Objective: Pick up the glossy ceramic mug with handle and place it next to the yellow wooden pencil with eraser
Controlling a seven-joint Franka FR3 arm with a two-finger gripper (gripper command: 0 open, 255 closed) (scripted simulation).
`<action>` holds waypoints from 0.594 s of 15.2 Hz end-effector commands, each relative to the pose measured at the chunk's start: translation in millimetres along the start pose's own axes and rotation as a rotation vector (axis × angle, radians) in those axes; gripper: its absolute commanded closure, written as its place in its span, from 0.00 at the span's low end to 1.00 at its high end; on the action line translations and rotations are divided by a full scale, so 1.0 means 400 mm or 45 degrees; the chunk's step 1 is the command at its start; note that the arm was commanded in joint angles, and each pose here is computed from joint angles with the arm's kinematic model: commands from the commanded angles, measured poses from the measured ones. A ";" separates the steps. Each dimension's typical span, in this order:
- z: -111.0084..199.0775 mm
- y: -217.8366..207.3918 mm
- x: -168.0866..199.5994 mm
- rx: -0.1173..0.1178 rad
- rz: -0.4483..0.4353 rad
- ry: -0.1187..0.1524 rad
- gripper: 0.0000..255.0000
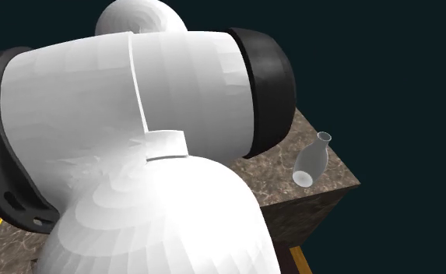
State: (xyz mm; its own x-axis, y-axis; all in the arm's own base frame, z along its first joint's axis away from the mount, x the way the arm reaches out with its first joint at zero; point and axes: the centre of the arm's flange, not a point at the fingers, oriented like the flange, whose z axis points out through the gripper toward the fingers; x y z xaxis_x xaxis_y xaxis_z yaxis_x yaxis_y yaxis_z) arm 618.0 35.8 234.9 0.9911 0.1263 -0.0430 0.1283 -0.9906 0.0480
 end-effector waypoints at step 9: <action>-0.132 0.008 -0.005 0.000 0.000 0.000 1.00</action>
State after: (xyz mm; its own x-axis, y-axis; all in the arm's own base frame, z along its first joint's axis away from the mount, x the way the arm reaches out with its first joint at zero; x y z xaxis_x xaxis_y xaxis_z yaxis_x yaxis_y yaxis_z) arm 618.6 35.2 283.1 0.9911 0.1263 -0.0429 0.1283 -0.9906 0.0480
